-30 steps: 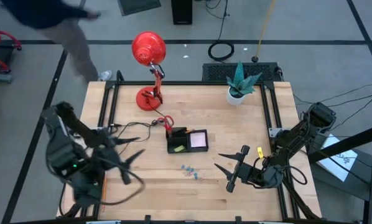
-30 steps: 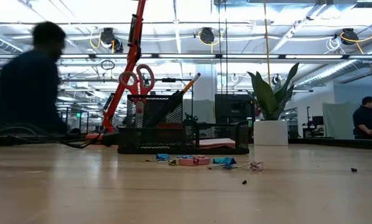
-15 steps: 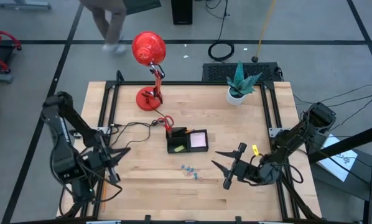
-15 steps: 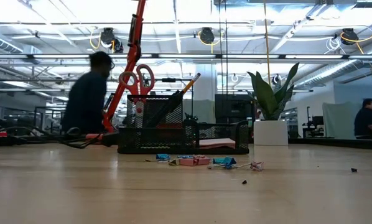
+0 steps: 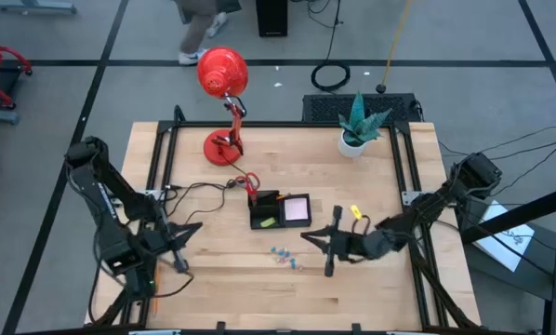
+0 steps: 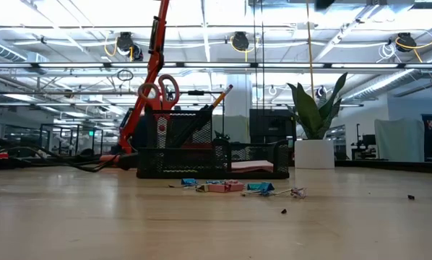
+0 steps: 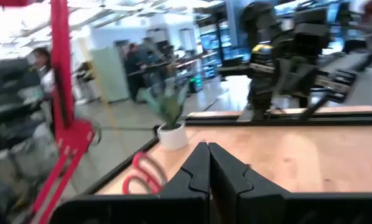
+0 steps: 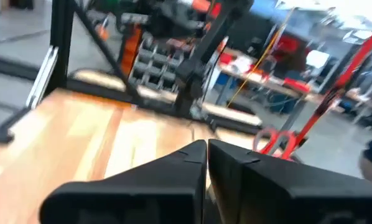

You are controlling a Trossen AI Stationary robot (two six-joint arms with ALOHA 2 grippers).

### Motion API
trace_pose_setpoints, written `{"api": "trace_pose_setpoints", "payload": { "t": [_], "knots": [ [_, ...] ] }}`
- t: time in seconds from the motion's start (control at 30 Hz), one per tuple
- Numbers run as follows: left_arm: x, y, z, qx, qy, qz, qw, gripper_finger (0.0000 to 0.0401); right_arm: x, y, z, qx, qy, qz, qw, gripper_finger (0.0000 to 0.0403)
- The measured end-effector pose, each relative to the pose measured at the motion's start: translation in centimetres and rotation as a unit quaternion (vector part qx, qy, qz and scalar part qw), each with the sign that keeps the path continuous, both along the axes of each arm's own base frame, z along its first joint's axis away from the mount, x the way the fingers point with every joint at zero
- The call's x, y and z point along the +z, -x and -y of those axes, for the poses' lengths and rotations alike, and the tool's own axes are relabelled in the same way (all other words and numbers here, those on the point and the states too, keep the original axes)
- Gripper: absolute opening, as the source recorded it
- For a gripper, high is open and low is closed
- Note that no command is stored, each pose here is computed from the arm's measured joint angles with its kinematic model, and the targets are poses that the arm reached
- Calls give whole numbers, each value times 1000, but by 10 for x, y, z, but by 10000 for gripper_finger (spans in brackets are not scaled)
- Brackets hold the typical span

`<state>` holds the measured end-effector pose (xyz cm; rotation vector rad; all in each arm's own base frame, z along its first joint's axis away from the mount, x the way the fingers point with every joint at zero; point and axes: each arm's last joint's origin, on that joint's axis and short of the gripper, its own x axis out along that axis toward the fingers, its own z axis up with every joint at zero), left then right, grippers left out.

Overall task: Pick and place office supplies into organizer
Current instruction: Put the pink binder clip into the black desk organizer

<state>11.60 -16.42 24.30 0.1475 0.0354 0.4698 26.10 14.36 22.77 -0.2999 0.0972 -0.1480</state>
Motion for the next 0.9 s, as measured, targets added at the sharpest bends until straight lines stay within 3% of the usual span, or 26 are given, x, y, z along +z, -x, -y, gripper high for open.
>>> {"api": "trace_pose_setpoints", "payload": {
  "t": [0.2, 0.43, 0.57, 0.67, 0.77, 0.9],
  "knots": [
    [-43, -17, -5, 43, 45, 26, 998, 2, -31, 5, 28, 7, -25, -16, 1000, 1],
    [-91, -25, -1, 19, 37, -37, 998, 2, -62, 31, 57, 22, -112, 26, 993, 1],
    [-102, -34, 1, -58, -7, -117, 991, 2, -74, 44, 66, 62, -150, 27, 986, 1],
    [-99, -45, -1, -194, -37, -140, 970, 2, -78, 48, 69, 109, -159, 18, 981, 0],
    [-90, -55, -12, -327, -65, -77, 940, 1, -78, 48, 70, 141, -158, 11, 977, 0],
    [-84, -67, -40, -366, -96, -13, 925, 1, -78, 48, 69, 159, -147, 8, 976, 0]
  ]
}}
